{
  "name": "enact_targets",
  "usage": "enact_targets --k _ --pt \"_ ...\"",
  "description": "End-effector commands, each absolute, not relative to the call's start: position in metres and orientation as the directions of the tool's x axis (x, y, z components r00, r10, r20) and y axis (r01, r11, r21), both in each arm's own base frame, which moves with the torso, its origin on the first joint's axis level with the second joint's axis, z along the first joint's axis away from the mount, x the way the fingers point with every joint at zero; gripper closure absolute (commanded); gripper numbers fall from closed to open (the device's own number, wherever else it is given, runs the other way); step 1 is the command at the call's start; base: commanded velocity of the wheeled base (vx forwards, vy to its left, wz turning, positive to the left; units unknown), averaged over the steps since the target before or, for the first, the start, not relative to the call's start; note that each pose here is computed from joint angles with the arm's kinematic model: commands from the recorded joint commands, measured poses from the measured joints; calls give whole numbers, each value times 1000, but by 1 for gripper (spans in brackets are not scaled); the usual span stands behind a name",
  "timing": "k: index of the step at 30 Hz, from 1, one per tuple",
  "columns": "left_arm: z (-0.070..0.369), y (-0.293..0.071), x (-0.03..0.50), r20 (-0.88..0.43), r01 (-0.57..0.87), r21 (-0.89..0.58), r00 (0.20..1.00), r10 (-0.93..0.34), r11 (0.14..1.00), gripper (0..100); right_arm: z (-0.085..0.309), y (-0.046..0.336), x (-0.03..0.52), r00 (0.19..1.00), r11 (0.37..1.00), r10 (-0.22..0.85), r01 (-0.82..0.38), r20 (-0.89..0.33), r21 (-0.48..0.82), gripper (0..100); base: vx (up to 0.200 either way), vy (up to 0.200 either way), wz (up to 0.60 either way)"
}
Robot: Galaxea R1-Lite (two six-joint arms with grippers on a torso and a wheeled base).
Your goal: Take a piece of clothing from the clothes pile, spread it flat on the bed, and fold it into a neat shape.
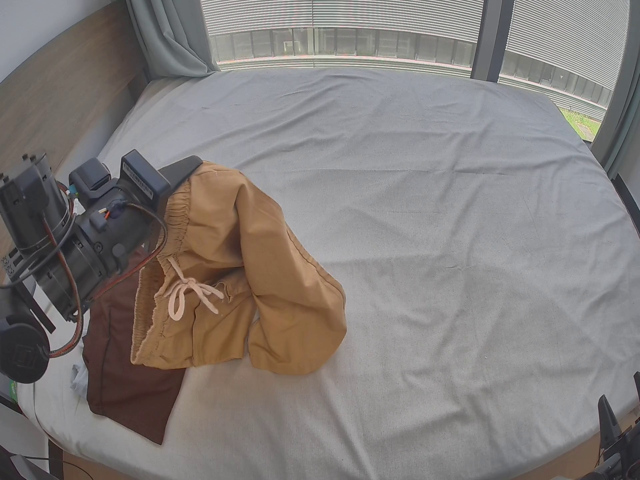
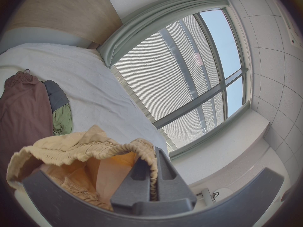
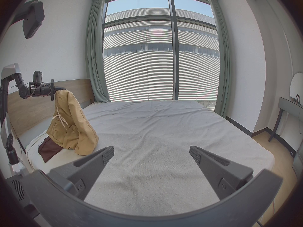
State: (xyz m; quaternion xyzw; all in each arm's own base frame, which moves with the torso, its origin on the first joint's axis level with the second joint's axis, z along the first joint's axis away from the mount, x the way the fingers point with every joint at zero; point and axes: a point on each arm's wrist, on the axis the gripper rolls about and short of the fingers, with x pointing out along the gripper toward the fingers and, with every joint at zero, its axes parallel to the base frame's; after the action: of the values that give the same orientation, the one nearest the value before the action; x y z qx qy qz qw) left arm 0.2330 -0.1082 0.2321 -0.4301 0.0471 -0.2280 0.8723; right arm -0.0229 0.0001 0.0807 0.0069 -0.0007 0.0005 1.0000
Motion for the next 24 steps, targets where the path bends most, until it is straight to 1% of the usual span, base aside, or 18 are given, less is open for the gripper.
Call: enact_targets --k 1,8,12,15,17,22,24 --pt "241 -127 229 147 379 -786 882 -447 490 100 76 0 -23 1000 1000 2 -2 2 14 0 0 0 0" --pt "248 -143 223 169 393 -795 875 -454 463 100 76 0 -23 1000 1000 2 -2 2 14 0 0 0 0" --pt "247 -162 215 165 411 -798 853 -495 442 100 76 0 -23 1000 1000 2 -2 2 14 0 0 0 0" --pt "248 -166 215 168 417 -799 847 -504 434 100 76 0 -23 1000 1000 2 -2 2 14 0 0 0 0" --pt "248 -177 216 169 421 -802 840 -515 424 100 76 0 -23 1000 1000 2 -2 2 14 0 0 0 0" --pt "250 -192 212 177 445 -802 814 -554 399 100 76 0 -23 1000 1000 2 -2 2 14 0 0 0 0" --pt "250 -204 211 177 457 -802 797 -577 386 100 76 0 -23 1000 1000 2 -2 2 14 0 0 0 0"
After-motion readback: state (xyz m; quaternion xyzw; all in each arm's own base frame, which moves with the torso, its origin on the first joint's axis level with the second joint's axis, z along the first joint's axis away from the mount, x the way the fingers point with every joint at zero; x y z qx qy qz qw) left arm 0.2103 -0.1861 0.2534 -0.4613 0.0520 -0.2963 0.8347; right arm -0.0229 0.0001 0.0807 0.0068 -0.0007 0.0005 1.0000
